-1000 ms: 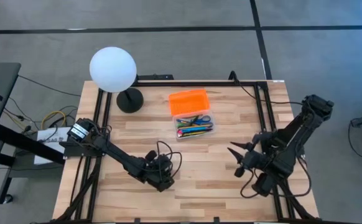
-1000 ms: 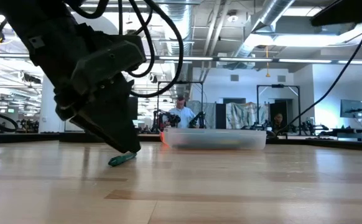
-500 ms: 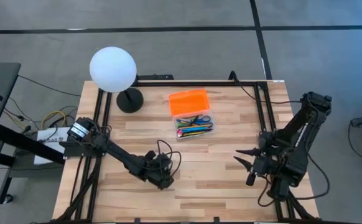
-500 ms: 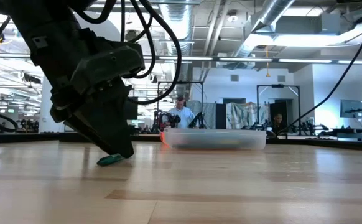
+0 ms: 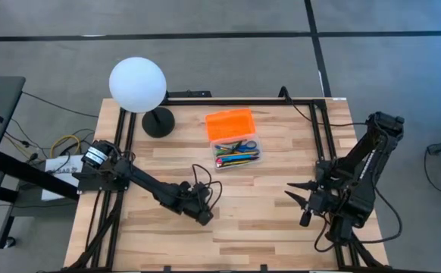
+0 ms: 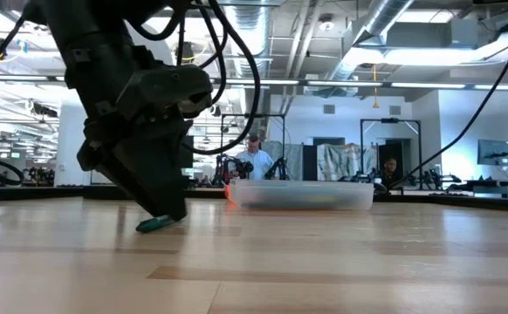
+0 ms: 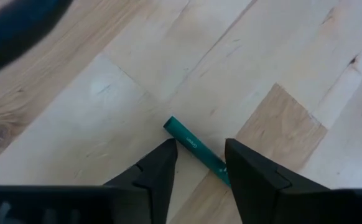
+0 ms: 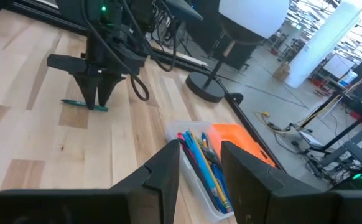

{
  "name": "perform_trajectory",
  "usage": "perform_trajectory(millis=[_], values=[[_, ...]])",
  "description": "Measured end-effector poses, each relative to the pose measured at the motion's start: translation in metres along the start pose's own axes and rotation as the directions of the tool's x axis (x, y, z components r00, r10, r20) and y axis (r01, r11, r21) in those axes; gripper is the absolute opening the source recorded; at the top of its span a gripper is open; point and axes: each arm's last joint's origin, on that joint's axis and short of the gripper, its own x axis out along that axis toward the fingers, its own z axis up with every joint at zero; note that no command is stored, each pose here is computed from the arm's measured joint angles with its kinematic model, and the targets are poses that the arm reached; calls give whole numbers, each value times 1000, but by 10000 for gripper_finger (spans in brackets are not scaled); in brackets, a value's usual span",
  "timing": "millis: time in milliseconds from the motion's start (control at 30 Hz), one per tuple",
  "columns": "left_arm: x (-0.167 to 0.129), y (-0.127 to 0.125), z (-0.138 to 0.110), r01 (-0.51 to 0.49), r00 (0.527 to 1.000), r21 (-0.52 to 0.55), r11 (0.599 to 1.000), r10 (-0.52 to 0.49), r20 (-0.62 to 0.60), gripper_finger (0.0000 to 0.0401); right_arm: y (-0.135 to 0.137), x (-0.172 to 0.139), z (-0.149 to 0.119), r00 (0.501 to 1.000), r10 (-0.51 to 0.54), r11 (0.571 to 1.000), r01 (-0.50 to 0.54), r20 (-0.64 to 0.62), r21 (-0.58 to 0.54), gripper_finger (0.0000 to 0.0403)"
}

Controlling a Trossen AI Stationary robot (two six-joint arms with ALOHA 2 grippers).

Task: Pick & place school supplies into a supply box
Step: Put the green crayon into the orange supply box

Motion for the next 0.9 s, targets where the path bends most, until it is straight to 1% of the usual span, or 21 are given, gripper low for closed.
perform_trajectory(millis=[100, 233, 300, 367, 433, 500, 567, 667, 733, 767, 833, 900], values=[[0, 1, -1, -10, 1000, 12, 1000, 10, -16, 116, 0, 0, 0, 1000, 2, 1000, -2, -1, 2, 113], [0, 2, -2, -14, 999, 72, 997, 16, -29, 84, 0, 0, 0, 1000, 1, 1000, -1, -1, 3, 113], [0, 3, -2, -15, 999, 117, 993, 19, -34, 69, 0, 1, 0, 1000, -1, 1000, 1, -3, 3, 113], [0, 3, -2, -11, 999, 195, 981, 19, -37, 56, 0, 1, 0, 1000, -4, 1000, 4, -5, 5, 113], [0, 3, -3, -4, 999, 301, 953, 18, -41, 45, 0, 2, 0, 1000, -8, 1000, 8, -8, 6, 113], [0, 2, -3, 4, 999, 415, 910, 15, -44, 36, -1, 3, 0, 1000, -10, 1000, 10, -13, 9, 113], [0, 2, -4, 14, 999, 516, 857, 13, -48, 32, -1, 4, 1, 1000, -9, 1000, 10, -17, 12, 113], [0, 2, -4, 28, 998, 625, 780, 9, -56, 30, 0, 5, 1, 1000, -7, 1000, 8, -24, 19, 113], [0, 2, -4, 31, 998, 667, 745, 12, -60, 31, 0, 5, 1, 1000, -4, 1000, 5, -27, 20, 113], [0, 3, -4, 31, 998, 675, 737, 14, -61, 33, 0, 5, 1, 1000, -4, 1000, 5, -27, 20, 113], [0, 3, -5, 33, 998, 677, 735, 15, -65, 37, 0, 5, 1, 1000, -4, 1000, 5, -27, 20, 113], [1, 4, -2, 43, 997, 662, 748, 11, -78, 39, 0, 5, 1, 1000, -4, 1000, 4, -27, 21, 113]])
